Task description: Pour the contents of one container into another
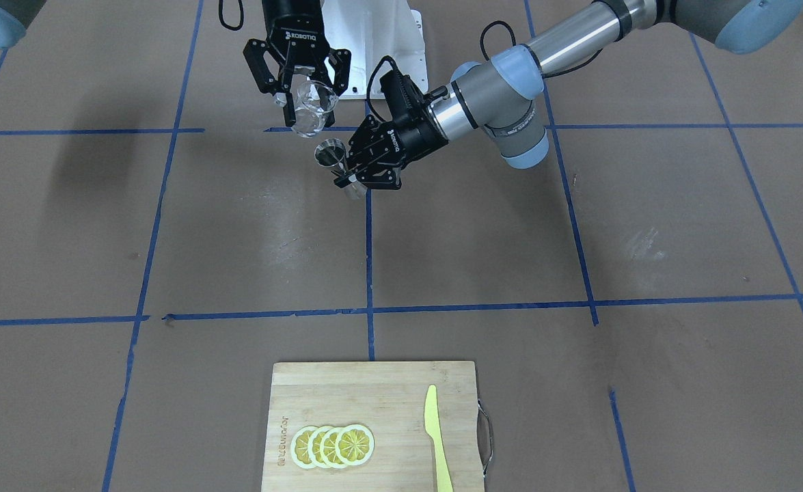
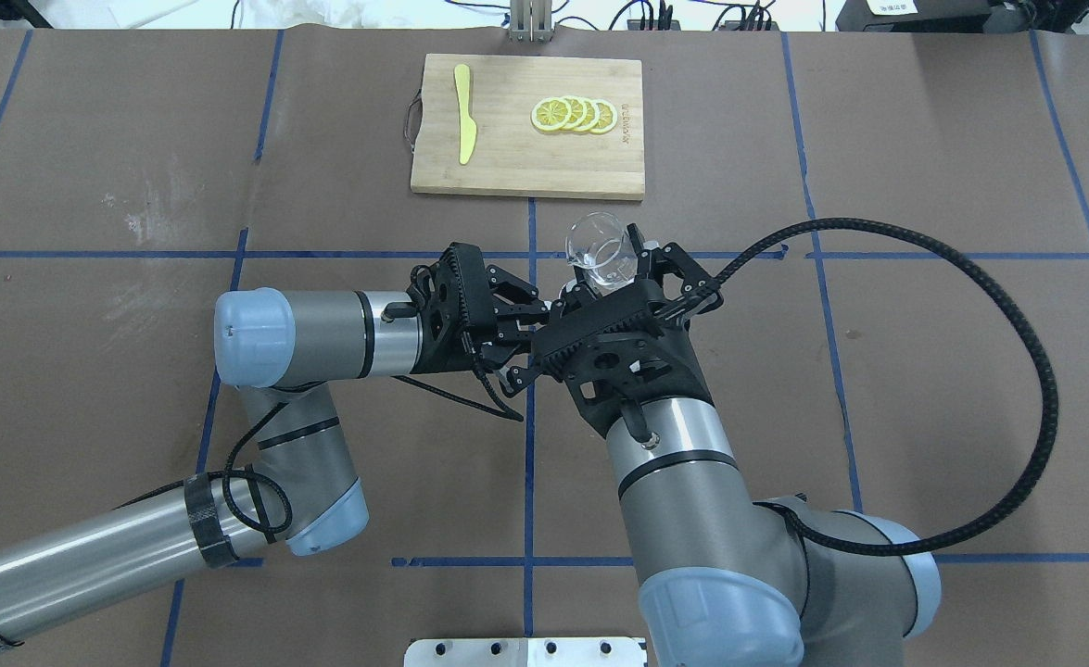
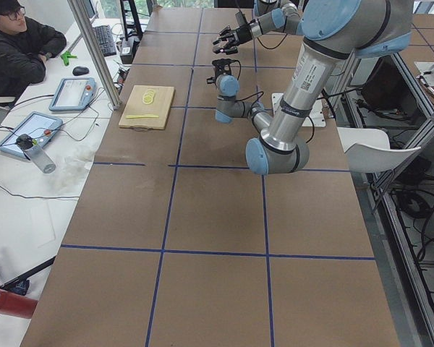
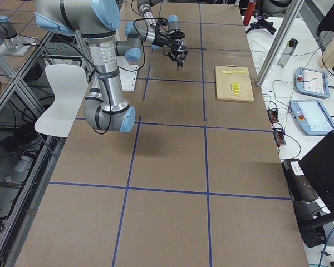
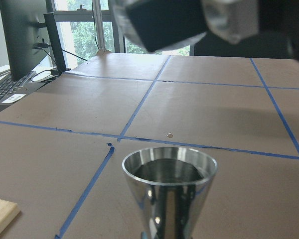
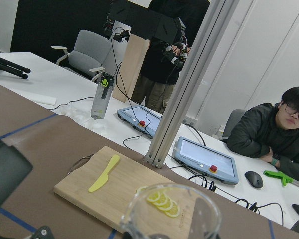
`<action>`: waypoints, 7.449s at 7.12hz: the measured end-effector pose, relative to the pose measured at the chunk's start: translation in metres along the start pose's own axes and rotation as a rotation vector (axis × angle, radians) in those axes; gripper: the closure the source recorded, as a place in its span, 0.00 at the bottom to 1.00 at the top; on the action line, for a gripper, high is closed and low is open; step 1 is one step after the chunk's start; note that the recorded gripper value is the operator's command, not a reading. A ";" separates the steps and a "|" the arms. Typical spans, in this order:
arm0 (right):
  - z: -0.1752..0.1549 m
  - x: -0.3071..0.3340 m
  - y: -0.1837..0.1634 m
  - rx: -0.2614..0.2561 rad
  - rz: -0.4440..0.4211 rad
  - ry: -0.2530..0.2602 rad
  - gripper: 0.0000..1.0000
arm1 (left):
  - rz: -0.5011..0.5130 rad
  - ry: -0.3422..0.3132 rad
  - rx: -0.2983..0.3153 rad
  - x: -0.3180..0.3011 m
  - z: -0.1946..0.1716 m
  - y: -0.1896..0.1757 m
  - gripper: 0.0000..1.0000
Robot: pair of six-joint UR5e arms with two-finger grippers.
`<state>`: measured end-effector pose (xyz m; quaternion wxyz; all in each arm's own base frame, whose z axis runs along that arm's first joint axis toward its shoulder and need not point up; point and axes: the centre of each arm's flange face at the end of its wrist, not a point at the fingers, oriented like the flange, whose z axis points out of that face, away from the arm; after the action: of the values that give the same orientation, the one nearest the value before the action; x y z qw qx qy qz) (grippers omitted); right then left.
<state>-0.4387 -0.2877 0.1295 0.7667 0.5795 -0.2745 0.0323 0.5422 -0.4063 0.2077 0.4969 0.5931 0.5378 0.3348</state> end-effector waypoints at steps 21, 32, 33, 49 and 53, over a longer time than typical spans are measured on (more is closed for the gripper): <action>0.004 0.019 0.012 -0.025 0.106 0.008 1.00 | -0.423 -0.834 0.328 -0.113 -0.371 0.085 1.00; 0.004 0.019 0.012 -0.025 0.106 0.007 1.00 | -0.334 -1.311 0.421 -0.036 -0.324 0.152 1.00; 0.005 0.019 0.012 -0.025 0.106 0.008 1.00 | -0.357 -1.304 0.435 -0.036 -0.322 0.153 1.00; 0.005 0.019 0.013 -0.026 0.103 0.009 1.00 | -0.310 -1.273 0.285 -0.029 -0.293 0.213 1.00; 0.005 0.019 0.014 -0.026 0.102 0.009 1.00 | -0.308 -1.248 0.249 -0.018 -0.281 0.230 1.00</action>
<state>-0.4296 -0.2930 0.1509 0.7729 0.5543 -0.3006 0.0706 0.3466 -0.3428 0.5076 0.6856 0.6454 0.2620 -0.2118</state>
